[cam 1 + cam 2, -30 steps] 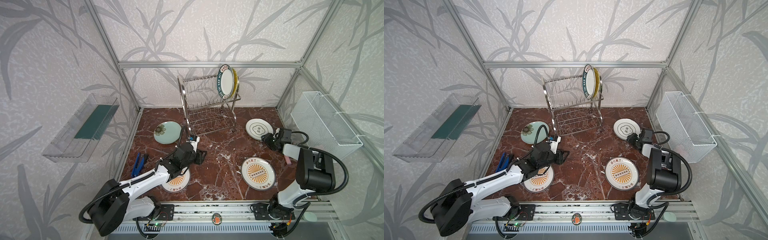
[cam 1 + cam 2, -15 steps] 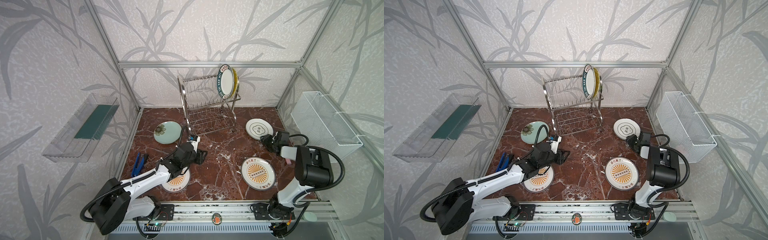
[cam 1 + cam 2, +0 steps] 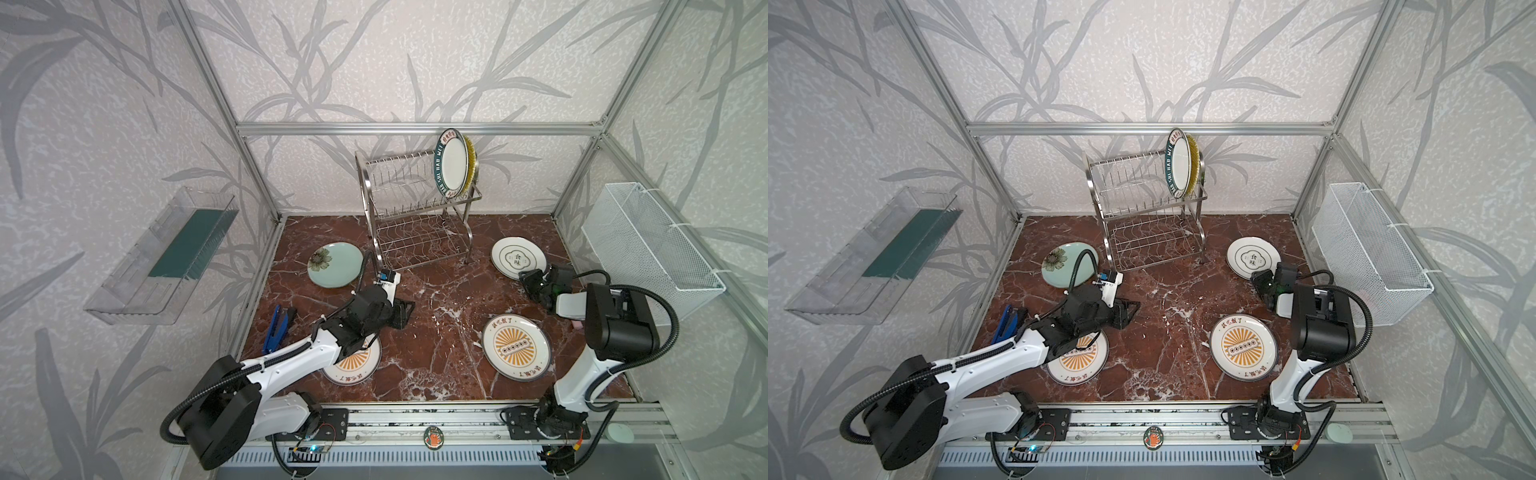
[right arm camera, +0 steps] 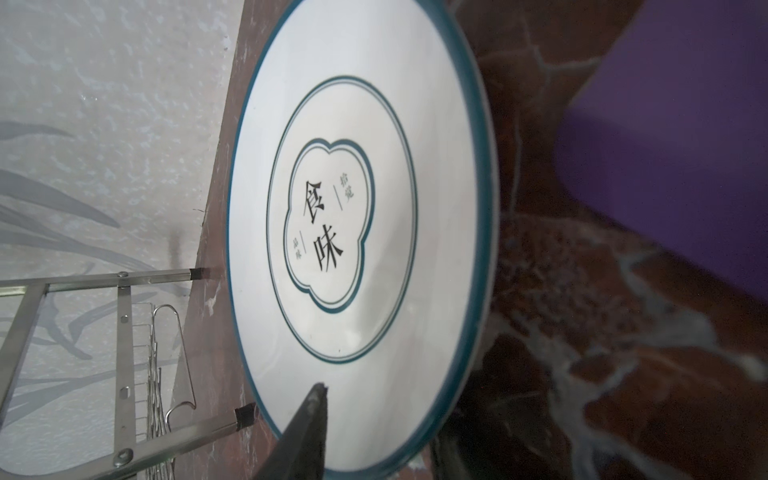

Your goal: Load the plates into the dish rack

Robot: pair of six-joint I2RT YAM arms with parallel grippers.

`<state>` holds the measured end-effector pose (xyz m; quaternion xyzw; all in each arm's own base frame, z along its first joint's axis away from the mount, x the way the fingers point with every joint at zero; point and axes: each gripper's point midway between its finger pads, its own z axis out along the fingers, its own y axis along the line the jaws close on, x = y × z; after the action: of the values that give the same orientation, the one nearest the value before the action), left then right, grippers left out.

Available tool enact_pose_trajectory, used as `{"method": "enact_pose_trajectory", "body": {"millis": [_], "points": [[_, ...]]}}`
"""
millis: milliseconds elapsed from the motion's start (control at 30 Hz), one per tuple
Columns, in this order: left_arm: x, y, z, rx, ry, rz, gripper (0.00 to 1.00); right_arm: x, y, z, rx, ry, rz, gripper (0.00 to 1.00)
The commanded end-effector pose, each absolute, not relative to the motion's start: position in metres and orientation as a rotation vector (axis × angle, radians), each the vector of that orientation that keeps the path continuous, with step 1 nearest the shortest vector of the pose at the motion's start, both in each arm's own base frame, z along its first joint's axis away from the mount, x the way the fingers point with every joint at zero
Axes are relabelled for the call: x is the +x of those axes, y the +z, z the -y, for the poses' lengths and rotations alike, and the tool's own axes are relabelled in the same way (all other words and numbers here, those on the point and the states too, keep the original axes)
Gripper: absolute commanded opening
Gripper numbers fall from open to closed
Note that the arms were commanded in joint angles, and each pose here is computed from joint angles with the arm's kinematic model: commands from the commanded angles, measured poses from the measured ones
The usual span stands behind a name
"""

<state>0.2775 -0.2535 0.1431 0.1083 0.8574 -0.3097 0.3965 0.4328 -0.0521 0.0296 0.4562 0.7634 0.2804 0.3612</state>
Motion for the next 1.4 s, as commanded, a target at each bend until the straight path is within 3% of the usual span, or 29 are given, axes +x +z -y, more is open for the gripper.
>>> {"method": "enact_pose_trajectory", "body": {"millis": [0,800,1167,1367], "points": [[0.277,0.148,0.255,0.278,-0.792,-2.157,0.44,0.424,0.008,0.055,1.270,0.715,-1.966,0.36],[0.275,0.150,0.251,0.270,-0.778,-2.159,0.44,0.432,0.005,0.038,1.188,0.832,-2.000,0.09],[0.274,0.151,0.248,0.268,-0.769,-2.157,0.44,0.430,0.006,0.031,1.155,0.879,-2.017,0.09],[0.274,0.150,0.247,0.267,-0.761,-2.160,0.44,0.434,0.001,0.030,1.174,0.895,-2.011,0.16]]}}
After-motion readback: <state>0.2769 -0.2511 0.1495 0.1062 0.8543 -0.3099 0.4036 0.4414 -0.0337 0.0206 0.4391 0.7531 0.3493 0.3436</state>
